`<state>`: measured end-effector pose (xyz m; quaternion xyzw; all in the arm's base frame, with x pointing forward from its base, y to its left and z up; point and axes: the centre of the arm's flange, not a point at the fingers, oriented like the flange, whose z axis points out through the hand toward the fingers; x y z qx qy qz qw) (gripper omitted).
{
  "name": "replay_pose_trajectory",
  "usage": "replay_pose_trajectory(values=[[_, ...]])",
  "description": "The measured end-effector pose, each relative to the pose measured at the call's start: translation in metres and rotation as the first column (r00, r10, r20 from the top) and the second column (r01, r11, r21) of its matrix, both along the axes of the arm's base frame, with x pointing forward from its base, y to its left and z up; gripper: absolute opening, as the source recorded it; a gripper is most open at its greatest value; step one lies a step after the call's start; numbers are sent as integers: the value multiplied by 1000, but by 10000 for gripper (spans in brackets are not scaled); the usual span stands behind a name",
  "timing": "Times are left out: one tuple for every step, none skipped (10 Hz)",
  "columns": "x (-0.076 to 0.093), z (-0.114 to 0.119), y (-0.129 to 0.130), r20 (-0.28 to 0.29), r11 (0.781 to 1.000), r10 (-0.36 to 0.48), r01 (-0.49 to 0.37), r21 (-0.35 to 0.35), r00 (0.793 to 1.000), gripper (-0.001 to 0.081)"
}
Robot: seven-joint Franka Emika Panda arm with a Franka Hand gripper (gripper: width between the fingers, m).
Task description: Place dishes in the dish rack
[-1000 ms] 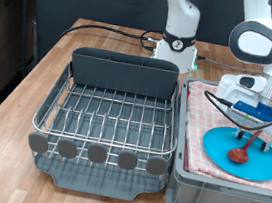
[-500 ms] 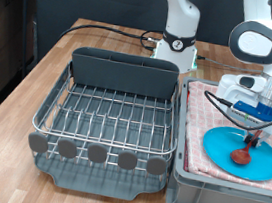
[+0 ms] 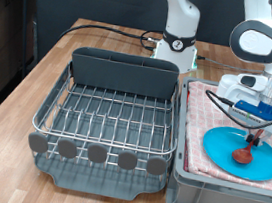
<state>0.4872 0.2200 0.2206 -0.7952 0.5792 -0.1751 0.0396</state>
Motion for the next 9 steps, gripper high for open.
replay_pose_trajectory(values=[[1,5,1,5,1000,-1,1,2,1000,84],[2,13,2,9,1000,-5,5,4,1000,84],[4,22,2,9,1000,-8,8,-1,1000,84],[6,33,1,5,1000,-11,11,-5,1000,84],[7,46,0,2,1000,-12,12,-8,1000,84],[8,58,-2,0,1000,-16,16,-10,1000,84],[9,70,-4,1,1000,-27,27,-6,1000,84],[9,82,-7,1,998,-61,61,-2,998,84],[5,92,-12,-1,993,-116,116,-9,993,84]])
